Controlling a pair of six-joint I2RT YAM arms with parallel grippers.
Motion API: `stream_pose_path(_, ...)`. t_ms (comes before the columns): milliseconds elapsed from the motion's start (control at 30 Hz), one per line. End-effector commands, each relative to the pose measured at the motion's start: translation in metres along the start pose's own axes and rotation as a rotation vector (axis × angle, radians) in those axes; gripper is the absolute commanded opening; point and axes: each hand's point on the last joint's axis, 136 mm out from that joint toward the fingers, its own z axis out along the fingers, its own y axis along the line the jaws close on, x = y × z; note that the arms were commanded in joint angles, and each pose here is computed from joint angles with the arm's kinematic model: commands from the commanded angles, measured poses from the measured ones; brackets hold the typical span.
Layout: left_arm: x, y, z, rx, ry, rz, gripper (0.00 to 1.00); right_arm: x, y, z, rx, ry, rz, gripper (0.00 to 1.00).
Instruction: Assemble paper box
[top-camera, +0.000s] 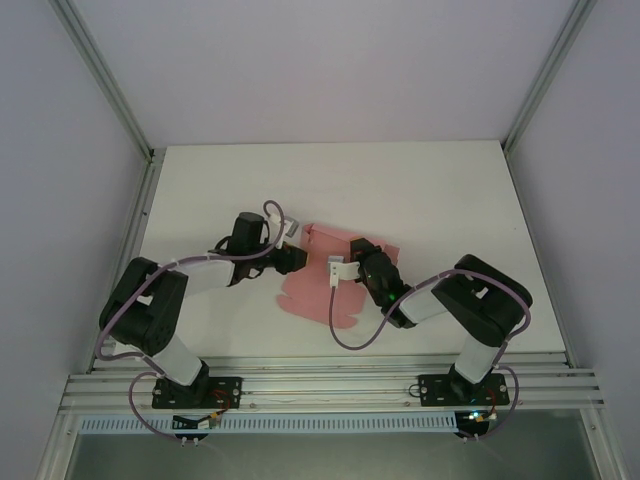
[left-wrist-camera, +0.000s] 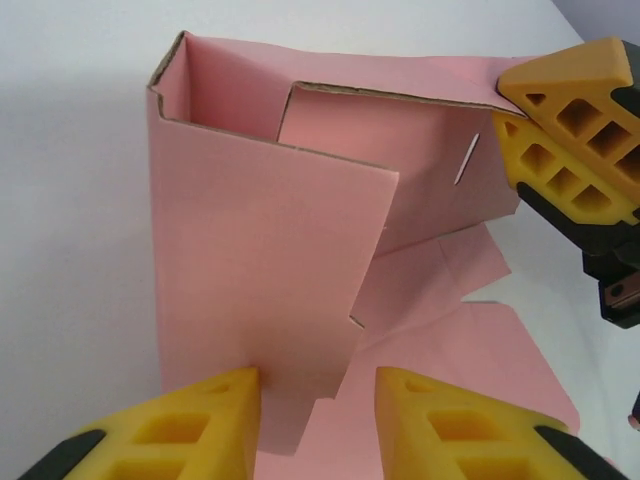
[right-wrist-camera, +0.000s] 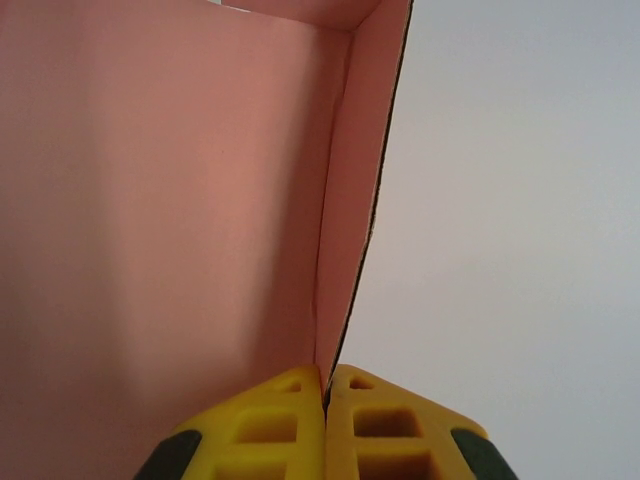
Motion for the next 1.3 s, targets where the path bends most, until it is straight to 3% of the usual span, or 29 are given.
stream_pose_path(0,-0.014,-0.002,0.01,0.037,-0.005,-0.005,0.31,0.003,0.041,0.0,-0.131,0.009,-0.072,0.0)
stream_pose_path(233,-0.019,-0.008,0.004,0.051,-0.055,0.017,0.3,0.003,0.041,-0.001,-0.123,0.01,-0.077,0.0)
stream_pose_path(400,-0.021,-0.001,-0.002,-0.013,-0.049,-0.027,0.3,0.003,0.038,-0.001,-0.123,0.011,-0.073,0.0)
stream_pose_path(500,-0.027,0.001,-0.016,-0.081,-0.07,-0.026,0.4,0.002,0.034,-0.002,-0.118,0.008,-0.065,0.0)
stream_pose_path(600,-0.037,0.02,-0.042,-0.269,-0.135,-0.025,0.55,-0.001,0.021,-0.003,-0.076,-0.01,-0.075,0.0)
stream_pose_path(733,-0.049,0.046,-0.07,-0.41,-0.204,-0.095,0.58,-0.005,0.002,0.001,-0.04,-0.025,-0.108,0.0)
stream_pose_path(967,-0.031,0.053,-0.046,-0.297,-0.081,-0.127,0.5,-0.012,-0.026,-0.006,-0.137,-0.092,0.039,0.0)
stream_pose_path(1033,-0.032,0.044,-0.037,-0.218,-0.071,-0.107,0.48,-0.013,-0.023,-0.013,-0.206,-0.111,0.086,0.0)
stream_pose_path(1267,-0.047,0.019,-0.016,0.01,-0.102,-0.032,0.46,-0.011,-0.012,-0.009,-0.202,-0.102,0.042,0.0)
